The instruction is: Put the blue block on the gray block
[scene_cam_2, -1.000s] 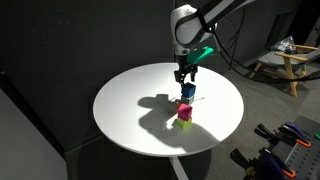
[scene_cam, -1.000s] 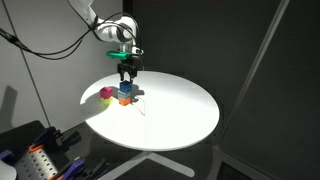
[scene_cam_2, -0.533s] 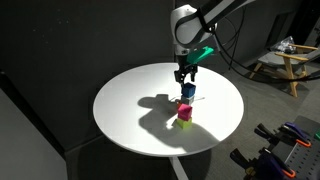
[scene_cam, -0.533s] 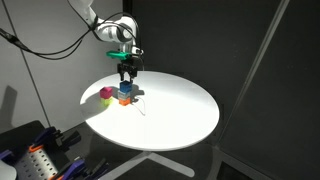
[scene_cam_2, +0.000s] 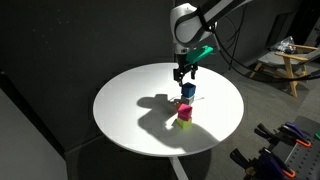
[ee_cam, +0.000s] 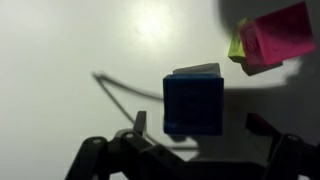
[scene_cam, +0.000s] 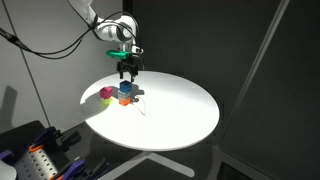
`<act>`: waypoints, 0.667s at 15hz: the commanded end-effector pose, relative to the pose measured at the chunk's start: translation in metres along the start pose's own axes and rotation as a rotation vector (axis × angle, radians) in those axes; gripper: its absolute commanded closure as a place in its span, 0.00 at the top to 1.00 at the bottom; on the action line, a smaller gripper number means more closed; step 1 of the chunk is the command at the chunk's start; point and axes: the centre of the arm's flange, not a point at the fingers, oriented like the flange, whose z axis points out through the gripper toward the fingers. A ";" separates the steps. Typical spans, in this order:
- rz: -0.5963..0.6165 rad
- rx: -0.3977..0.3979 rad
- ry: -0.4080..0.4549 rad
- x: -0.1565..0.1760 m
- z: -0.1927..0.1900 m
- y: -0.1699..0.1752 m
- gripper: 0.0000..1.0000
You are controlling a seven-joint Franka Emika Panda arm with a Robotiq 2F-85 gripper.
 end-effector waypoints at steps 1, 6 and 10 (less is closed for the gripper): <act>0.006 0.002 0.037 -0.003 -0.027 -0.002 1.00; 0.016 0.006 0.079 -0.014 -0.055 -0.003 1.00; 0.052 0.026 0.096 -0.029 -0.078 0.000 1.00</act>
